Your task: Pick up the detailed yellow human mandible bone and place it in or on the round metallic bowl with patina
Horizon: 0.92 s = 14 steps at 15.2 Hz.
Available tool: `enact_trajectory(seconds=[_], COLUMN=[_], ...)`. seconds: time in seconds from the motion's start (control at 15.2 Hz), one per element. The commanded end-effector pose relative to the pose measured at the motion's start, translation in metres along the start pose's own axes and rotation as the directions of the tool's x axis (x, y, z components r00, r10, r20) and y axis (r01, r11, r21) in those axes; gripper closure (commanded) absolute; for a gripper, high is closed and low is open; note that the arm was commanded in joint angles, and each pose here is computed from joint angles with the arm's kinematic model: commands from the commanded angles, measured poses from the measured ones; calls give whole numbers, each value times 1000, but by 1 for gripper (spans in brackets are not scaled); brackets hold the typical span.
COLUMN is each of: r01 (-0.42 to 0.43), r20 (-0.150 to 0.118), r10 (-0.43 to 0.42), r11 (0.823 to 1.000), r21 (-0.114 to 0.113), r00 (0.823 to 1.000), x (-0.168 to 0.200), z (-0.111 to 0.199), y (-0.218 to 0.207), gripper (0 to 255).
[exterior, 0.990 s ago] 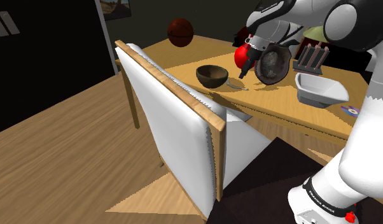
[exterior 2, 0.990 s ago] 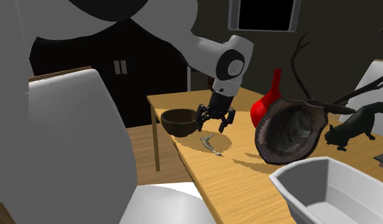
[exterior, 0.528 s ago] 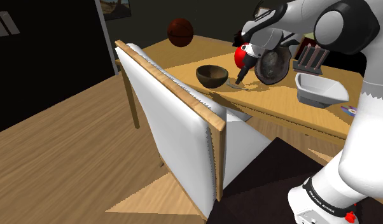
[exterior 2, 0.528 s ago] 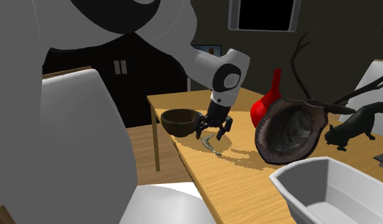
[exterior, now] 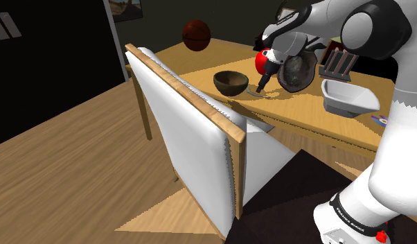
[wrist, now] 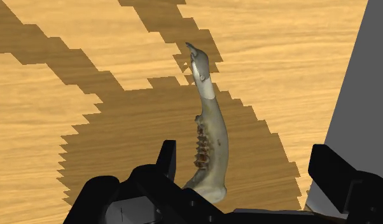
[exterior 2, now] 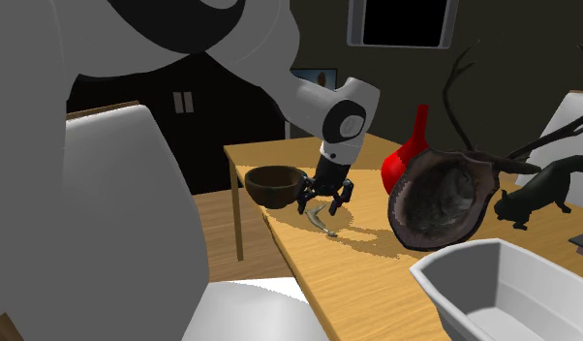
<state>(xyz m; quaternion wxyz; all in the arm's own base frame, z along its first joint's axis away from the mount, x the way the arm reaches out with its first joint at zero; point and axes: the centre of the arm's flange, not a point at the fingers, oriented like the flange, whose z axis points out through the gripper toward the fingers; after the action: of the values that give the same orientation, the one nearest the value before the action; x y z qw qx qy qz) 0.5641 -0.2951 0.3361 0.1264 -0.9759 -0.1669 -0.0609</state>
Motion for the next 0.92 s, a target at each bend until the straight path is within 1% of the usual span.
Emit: enact_trajectory(seconds=[0.0,0.59,0.66,0.73,0.79,0.86], r01=[0,0,0,28,53,53], r20=[0,0,0,4,12,12], r10=[0,0,0,-28,-52,-52], r11=[1000,1000,1000,987,954,954], r21=[0,0,0,-157,-294,-294], r00=[1000,1000,1000,1000,999,999], x=[0,0,0,13,24,24], z=[0,0,0,0,4,9], y=[0,0,0,-22,-42,-41], gripper=[255,255,0,0,0,0])
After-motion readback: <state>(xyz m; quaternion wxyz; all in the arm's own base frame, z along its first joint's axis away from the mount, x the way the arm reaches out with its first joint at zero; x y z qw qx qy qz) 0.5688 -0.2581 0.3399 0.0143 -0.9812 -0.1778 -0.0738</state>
